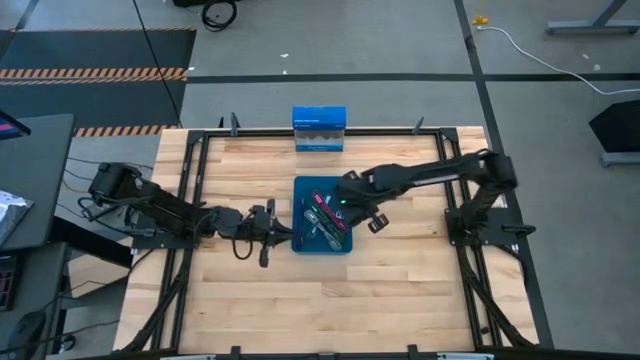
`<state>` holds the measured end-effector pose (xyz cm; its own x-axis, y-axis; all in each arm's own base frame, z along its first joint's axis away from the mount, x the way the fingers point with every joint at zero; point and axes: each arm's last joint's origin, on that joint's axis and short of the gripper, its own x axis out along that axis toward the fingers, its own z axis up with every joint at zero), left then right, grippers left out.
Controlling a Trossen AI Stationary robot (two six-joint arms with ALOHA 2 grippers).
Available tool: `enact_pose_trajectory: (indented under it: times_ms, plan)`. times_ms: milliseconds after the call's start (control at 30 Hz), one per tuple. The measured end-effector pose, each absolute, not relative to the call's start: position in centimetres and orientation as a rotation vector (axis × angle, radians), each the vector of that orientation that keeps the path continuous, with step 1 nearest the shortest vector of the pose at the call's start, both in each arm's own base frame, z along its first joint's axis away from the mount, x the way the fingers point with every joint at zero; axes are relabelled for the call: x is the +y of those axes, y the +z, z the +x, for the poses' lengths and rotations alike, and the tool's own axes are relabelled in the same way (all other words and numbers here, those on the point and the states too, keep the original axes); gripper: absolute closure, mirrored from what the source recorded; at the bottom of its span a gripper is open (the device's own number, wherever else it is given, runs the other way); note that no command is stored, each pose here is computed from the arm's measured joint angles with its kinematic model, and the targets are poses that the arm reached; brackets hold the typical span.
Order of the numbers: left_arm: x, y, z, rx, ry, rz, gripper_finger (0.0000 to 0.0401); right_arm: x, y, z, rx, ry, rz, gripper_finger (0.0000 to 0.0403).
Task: Pick and place USB-C Cables
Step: Adjust the blue bin
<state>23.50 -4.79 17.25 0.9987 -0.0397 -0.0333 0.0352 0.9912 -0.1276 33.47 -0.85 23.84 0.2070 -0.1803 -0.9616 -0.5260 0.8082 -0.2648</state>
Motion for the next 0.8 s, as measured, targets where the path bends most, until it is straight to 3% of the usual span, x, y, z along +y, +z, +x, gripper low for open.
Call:
enact_pose_trajectory:
  times_ms: [100, 367, 800]
  plan:
    - [-3.6, 16.7, 21.9, 0.042, -0.016, -0.166, 0.039, -0.8, 23.2, 34.2, 1.436, 0.329, -0.713, 0.0268]
    - [-2.2, 16.4, 17.2, -0.073, -0.002, -0.215, 0.039, 0.0, 22.8, 34.9, 1.382, 0.529, -1.001, 0.0268]
    - [-2.1, 16.9, 16.7, -0.077, -0.001, -0.184, 0.039, 0.5, 19.8, 36.4, 1.376, 0.668, -1.116, 0.0268]
